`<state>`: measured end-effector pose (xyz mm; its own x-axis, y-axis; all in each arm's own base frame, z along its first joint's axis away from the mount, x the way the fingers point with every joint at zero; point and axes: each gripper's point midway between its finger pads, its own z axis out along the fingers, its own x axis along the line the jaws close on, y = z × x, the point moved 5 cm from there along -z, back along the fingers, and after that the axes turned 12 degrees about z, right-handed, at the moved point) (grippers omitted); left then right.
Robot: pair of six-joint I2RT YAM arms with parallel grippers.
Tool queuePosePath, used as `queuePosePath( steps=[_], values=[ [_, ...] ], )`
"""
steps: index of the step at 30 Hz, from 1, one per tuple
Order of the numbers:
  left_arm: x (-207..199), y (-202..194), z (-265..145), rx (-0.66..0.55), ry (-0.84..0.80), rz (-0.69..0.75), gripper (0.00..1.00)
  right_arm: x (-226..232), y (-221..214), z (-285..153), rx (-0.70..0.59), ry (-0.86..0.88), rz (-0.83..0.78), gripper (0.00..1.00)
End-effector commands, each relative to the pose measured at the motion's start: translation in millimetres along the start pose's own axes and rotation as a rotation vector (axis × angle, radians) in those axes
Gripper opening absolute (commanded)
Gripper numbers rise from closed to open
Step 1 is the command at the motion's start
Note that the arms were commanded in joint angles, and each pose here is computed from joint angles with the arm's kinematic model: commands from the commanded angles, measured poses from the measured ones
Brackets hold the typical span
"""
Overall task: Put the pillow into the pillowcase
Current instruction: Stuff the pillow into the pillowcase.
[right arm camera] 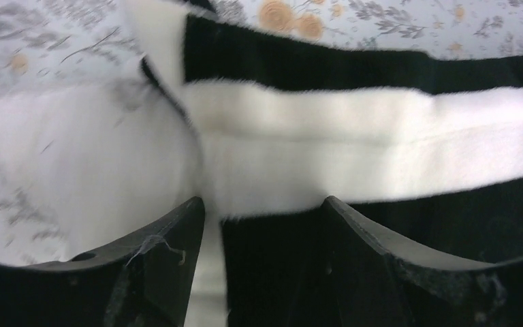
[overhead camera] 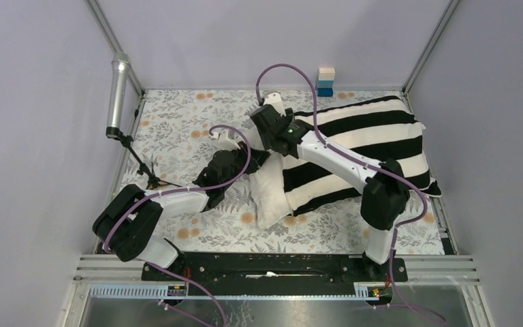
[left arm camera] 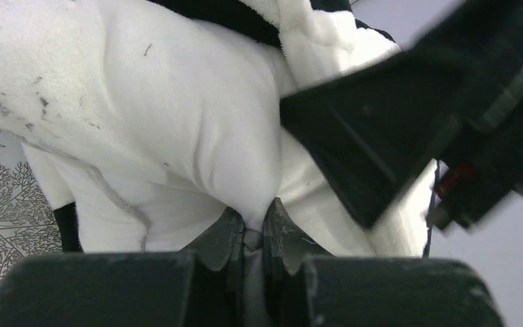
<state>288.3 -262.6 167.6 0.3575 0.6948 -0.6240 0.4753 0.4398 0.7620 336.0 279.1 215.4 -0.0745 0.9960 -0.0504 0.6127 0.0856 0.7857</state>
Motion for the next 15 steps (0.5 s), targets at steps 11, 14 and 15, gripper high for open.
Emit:
queuePosePath(
  steps=[11, 14, 15],
  values=[
    [-41, 17, 3, -0.037, -0.190, 0.009, 0.00, 52, 74, -25, 0.040, 0.268, 0.203, 0.00],
    [-57, 38, 10, -0.095, -0.214, 0.018, 0.00, 98, 93, -82, 0.047, 0.527, 0.254, 0.00],
    [-60, 45, 12, -0.116, -0.205, 0.009, 0.00, 105, 98, -92, 0.063, 0.585, 0.278, 0.00]
  ],
)
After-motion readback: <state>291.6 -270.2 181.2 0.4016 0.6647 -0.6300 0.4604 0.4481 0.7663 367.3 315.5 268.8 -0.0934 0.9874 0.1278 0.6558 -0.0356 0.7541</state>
